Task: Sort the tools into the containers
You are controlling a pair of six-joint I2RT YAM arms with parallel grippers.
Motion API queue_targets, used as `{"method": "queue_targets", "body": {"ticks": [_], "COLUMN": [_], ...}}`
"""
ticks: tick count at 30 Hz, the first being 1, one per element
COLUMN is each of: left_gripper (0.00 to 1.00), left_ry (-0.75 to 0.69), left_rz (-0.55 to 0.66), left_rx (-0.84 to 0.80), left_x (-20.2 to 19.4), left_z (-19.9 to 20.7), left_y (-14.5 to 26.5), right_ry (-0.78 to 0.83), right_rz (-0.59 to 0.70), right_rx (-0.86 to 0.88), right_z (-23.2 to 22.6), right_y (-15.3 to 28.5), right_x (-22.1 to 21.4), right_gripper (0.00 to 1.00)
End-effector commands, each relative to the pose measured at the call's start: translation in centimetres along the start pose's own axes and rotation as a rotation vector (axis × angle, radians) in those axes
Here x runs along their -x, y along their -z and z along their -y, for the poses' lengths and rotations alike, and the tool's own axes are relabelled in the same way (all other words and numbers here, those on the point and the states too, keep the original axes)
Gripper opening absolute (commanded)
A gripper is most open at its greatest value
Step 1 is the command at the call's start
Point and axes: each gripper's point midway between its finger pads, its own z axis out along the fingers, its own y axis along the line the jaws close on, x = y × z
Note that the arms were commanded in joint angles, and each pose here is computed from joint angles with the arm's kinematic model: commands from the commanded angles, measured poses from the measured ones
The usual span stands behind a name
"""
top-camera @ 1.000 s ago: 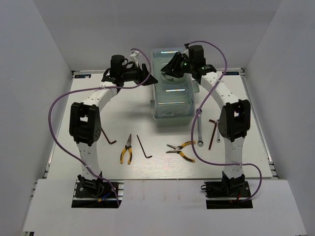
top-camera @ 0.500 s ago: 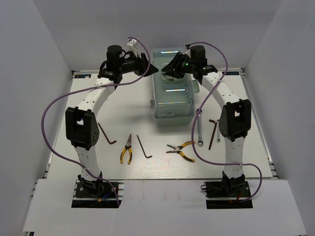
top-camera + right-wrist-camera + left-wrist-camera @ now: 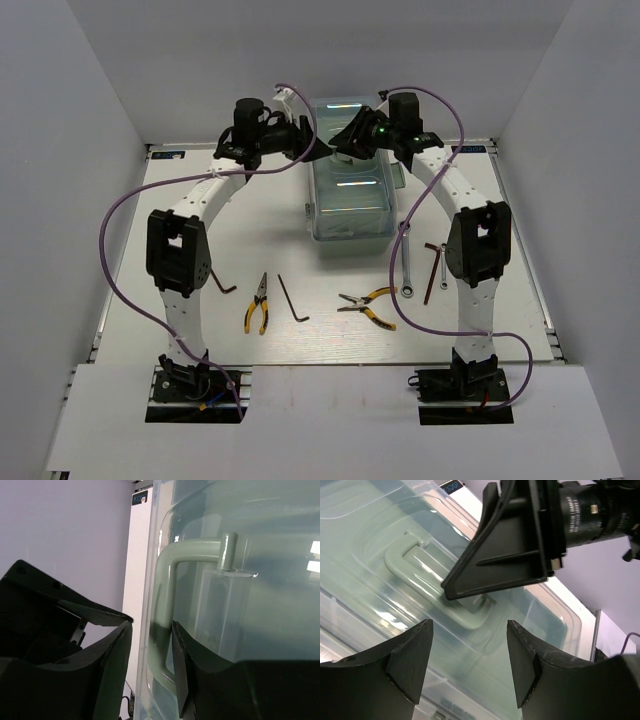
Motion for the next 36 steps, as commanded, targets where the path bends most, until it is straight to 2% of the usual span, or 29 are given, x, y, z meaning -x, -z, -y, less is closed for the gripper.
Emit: {"method": "queue_targets", "body": {"ticks": [1, 18, 36], "left_gripper": [0.71, 0.68, 0.66], "left_ry": [-0.012, 0.034, 0.039], "left_rz": [0.024, -0.007, -0.041], "left_rx": [-0.023, -0.050, 0.105], "left_x": [1.6, 0.5, -0.1], "left_z": [1.1, 1.2, -0.9], "left_y": [-0.1, -2.8, -2.7], "right_ry": [0.032, 0.007, -0.002], "right_rz": [0.028, 0.017, 0.039], "right_rx": [0.075, 0.107, 0.129], "right_z": [-3.1, -3.4, -3.8], "right_y": [1.8, 2.0, 2.8], "right_x": [1.0, 1.0, 2.0], "right_gripper": [0.44, 0.42, 0.42]}}
